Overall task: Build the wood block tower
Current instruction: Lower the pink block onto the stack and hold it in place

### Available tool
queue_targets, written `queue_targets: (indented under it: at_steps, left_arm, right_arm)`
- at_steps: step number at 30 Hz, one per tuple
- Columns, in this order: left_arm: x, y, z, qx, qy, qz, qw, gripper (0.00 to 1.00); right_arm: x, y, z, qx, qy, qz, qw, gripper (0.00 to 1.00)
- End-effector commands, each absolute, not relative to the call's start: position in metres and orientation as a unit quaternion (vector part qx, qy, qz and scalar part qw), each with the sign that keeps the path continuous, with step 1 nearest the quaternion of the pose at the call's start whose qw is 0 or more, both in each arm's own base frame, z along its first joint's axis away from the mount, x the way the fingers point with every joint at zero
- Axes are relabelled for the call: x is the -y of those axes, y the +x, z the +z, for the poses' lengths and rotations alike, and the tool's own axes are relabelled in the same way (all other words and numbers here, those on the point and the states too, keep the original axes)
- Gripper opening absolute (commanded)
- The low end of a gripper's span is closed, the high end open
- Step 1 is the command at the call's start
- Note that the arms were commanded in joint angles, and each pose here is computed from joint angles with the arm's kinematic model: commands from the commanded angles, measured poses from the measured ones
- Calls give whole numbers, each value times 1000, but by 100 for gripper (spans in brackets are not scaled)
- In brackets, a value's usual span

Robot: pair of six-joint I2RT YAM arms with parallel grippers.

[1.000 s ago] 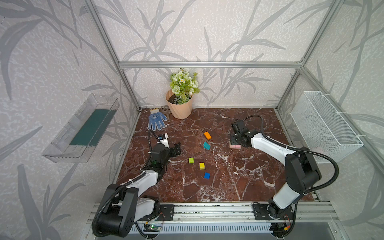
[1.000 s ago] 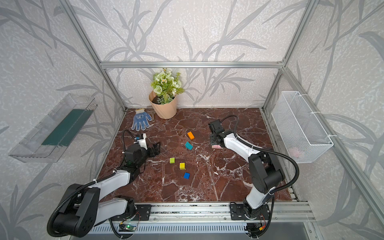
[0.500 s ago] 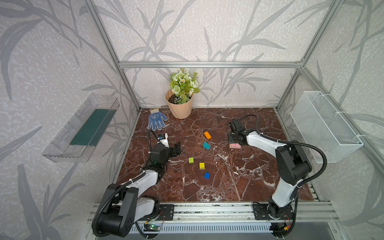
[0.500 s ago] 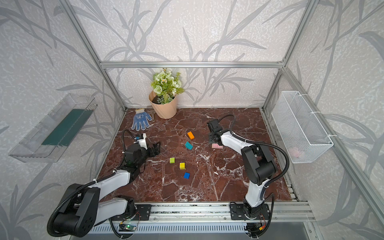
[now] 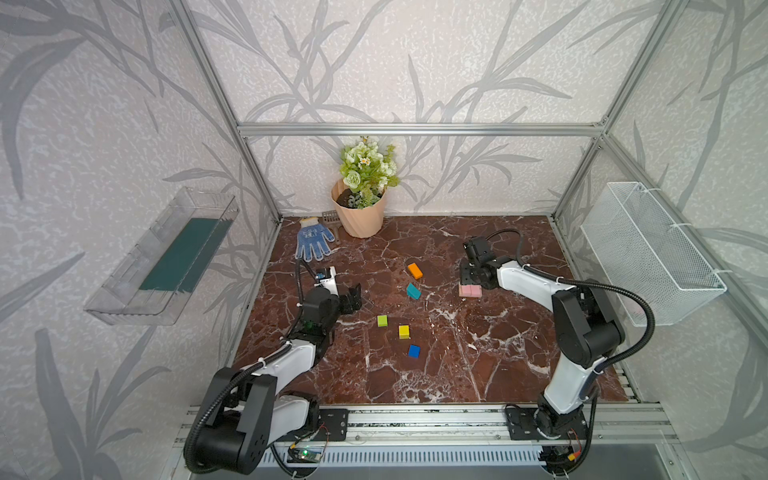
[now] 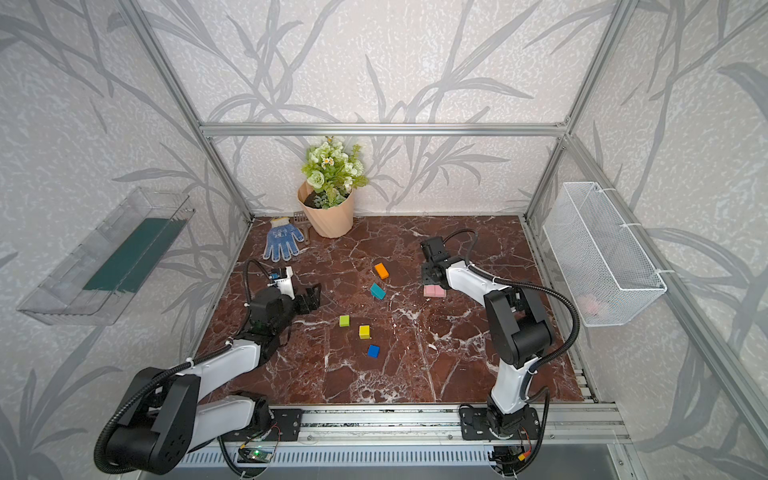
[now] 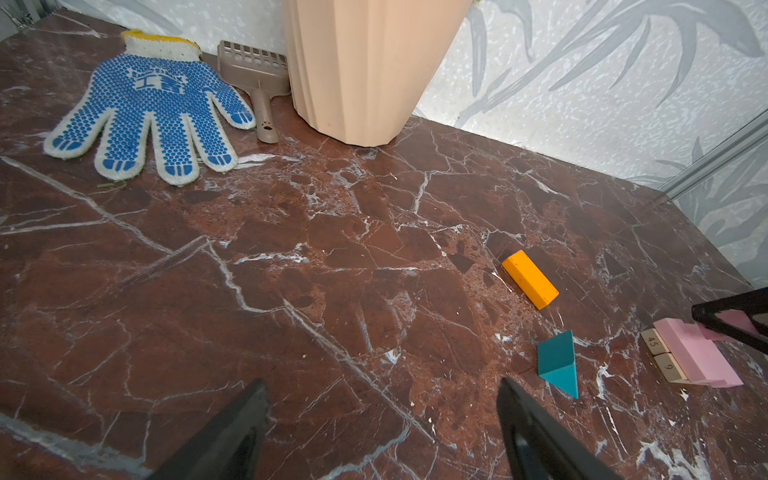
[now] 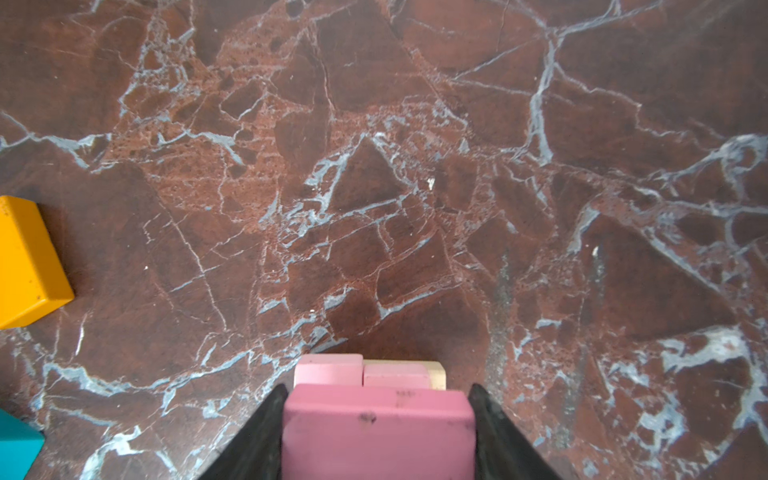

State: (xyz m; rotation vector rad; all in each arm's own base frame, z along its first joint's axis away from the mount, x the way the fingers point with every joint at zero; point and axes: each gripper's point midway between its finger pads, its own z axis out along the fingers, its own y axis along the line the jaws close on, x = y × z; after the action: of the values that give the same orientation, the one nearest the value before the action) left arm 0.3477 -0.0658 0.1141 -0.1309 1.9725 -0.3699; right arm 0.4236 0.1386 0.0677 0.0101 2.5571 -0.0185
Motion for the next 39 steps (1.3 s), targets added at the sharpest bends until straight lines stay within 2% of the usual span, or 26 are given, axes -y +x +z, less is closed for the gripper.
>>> queue_targets:
  at_steps: [1,39]
  left_arm:
    - [69,354,128,-818,-48,-160,551,87]
    - [68,355,128,-818,-50,-159,550,87]
  right_arm:
    - [-141,429,67,-959,11,0,283,29]
    - [-140,428,55,-966,19,15,257,32]
